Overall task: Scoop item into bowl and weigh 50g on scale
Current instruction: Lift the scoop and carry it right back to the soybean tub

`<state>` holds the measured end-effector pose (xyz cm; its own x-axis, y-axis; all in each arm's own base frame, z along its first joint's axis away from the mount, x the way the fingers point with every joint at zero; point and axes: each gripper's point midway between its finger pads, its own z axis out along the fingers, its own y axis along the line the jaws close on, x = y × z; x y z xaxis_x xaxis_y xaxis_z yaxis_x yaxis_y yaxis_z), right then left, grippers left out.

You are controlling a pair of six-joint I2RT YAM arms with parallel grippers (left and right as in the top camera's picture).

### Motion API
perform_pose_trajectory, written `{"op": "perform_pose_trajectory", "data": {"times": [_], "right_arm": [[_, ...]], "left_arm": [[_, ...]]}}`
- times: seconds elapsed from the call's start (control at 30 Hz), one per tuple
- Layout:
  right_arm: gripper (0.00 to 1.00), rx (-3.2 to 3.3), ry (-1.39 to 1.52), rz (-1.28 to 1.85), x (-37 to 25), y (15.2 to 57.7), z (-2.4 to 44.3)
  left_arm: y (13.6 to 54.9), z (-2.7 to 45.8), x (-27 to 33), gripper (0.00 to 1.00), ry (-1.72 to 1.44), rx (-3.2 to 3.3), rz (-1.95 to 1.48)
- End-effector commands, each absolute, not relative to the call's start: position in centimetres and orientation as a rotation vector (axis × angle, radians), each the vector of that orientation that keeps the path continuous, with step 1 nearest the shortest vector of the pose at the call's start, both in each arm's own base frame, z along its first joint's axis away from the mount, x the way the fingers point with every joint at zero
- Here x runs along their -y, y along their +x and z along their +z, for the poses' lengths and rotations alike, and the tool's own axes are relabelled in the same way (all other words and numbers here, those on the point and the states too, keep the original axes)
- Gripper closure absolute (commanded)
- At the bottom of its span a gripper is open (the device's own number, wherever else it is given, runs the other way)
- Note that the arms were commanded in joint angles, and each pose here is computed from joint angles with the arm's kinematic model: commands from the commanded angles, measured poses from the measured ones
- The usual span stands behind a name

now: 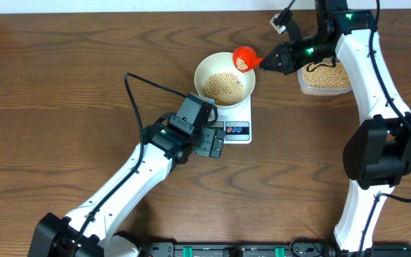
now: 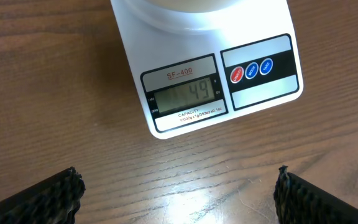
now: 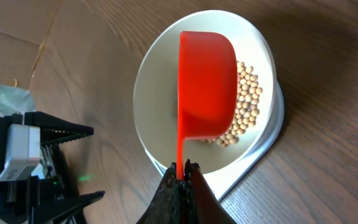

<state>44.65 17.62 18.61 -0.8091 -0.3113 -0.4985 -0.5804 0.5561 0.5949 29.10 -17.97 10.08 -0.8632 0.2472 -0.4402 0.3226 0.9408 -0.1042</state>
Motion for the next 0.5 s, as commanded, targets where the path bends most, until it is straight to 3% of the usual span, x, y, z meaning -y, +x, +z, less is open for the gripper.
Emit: {"op": "perform_pose_trajectory", "data": {"times": [0.0,0.47], "right_arm": [[0.99,-2.413,-0.723,1.154,-17.74,44.27,20.61],[0.99,-2.421,-0.702,1.155,-17.35,44.35,20.59]], "left_arm": [[29.11,10.06,17.61,0.00,0.410,-2.660,-0.224],[29.11,10.06,17.61,0.00,0.410,-2.660,-0.224]]}}
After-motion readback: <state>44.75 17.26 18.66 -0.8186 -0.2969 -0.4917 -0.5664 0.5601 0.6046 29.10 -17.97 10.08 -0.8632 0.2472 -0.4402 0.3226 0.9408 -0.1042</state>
